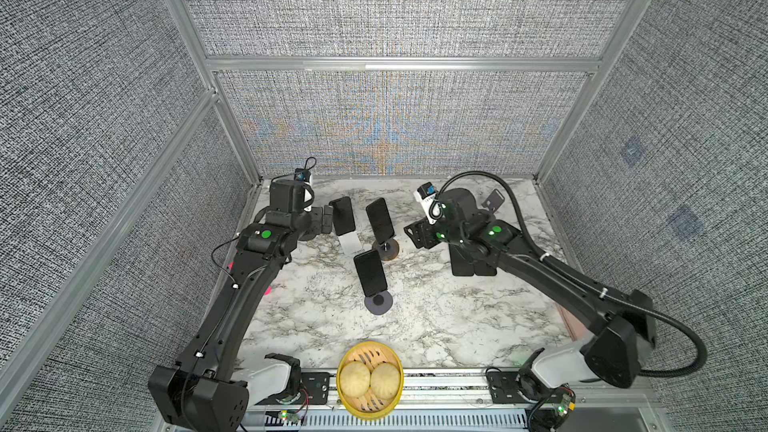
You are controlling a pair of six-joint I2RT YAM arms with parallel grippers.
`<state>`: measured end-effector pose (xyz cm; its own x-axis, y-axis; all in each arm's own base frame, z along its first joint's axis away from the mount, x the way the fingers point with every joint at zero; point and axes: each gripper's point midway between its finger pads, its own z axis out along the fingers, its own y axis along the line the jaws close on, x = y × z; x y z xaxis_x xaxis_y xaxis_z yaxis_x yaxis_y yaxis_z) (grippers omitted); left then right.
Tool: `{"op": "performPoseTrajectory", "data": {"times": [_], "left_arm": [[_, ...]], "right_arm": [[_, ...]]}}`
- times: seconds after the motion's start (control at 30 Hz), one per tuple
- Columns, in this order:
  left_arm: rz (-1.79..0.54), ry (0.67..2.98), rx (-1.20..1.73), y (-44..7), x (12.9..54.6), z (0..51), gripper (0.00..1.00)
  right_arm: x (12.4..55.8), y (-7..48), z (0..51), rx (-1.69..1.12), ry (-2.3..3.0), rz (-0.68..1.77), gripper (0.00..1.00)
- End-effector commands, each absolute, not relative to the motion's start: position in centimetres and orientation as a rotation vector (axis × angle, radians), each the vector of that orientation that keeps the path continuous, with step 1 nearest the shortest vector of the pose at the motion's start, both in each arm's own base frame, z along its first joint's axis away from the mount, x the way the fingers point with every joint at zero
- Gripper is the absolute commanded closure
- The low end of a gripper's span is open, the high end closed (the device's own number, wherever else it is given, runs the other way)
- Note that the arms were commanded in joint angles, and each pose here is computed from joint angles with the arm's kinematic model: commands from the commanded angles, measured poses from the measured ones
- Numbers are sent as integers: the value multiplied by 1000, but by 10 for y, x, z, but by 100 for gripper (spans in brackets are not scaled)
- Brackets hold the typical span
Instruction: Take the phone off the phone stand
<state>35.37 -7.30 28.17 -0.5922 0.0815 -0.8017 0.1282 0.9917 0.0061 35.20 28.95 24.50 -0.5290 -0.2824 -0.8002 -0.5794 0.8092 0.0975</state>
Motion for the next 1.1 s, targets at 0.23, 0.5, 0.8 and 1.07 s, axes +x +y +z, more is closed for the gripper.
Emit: {"op": "performPoseTrajectory", "data": {"times": [0.23, 0.5, 0.8, 1.07], "left_arm": [[-364, 2144, 220, -107, 360, 271, 1], [-408, 2160, 182, -102, 366, 265, 1], [-518, 2154, 113, -94, 374, 264, 1], [-556, 2147, 96, -90, 377, 264, 1]], "right_arm": [[393, 360, 219, -735, 2083, 457, 12], [428, 374, 198, -671, 2092, 395, 1], [448, 381, 186, -640, 2110, 443, 1], [448, 389, 181, -645, 2129, 498, 1]]}}
